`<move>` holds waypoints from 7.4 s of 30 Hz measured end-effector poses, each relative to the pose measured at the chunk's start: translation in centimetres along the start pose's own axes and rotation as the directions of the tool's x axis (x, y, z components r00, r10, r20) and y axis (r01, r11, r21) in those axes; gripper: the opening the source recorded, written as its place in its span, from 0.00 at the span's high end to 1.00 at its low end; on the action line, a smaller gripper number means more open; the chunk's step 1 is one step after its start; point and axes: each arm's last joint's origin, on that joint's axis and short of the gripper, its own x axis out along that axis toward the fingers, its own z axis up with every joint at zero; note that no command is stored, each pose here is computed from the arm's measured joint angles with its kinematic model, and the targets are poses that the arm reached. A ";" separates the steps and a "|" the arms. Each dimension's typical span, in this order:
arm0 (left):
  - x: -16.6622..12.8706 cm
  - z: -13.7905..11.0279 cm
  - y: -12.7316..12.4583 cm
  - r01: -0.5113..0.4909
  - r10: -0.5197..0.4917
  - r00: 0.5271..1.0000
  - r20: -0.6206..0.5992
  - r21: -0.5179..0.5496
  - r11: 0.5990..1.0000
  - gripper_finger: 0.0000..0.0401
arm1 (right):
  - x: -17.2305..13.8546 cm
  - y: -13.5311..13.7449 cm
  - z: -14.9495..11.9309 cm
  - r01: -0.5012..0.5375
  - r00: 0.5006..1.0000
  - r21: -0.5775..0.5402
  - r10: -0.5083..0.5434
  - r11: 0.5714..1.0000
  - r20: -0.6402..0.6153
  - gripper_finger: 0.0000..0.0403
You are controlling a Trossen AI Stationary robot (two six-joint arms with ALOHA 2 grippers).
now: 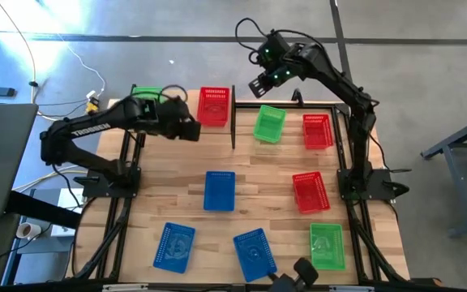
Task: Stack baskets on shelf by color
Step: Put the top blue bin on the shelf
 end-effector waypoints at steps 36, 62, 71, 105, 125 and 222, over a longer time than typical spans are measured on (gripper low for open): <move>9.2 -12.2 -7.8 -0.240 0.234 0.950 -0.207 -0.006 0.971 0.78 | -11.6 -2.1 -4.0 -0.032 0.996 -0.111 0.041 0.993 0.077 0.81; 14.4 -15.1 -9.0 -0.339 0.318 0.916 -0.244 -0.050 0.939 0.78 | -11.5 -2.2 -4.3 -0.028 0.999 -0.163 0.035 0.986 0.041 0.81; 15.4 -15.4 -8.9 -0.368 0.349 0.906 -0.238 -0.039 0.929 0.78 | -11.5 -2.1 -4.3 -0.030 0.998 -0.163 0.037 0.986 0.040 0.81; 8.4 -12.6 -9.0 -0.087 0.090 0.979 -0.183 0.023 0.996 1.00 | -11.5 -2.1 -4.3 -0.032 0.998 -0.160 0.038 0.987 0.039 0.81; -1.9 -3.9 -3.0 0.098 -0.114 0.969 0.218 0.084 0.992 1.00 | -11.6 0.2 -4.8 -0.076 0.996 -0.146 0.082 0.986 0.034 0.81; 4.3 10.8 9.8 -0.216 0.212 0.976 -0.048 -0.140 0.966 0.84 | -11.8 2.1 -5.3 -0.043 0.998 -0.070 0.046 0.997 0.048 0.81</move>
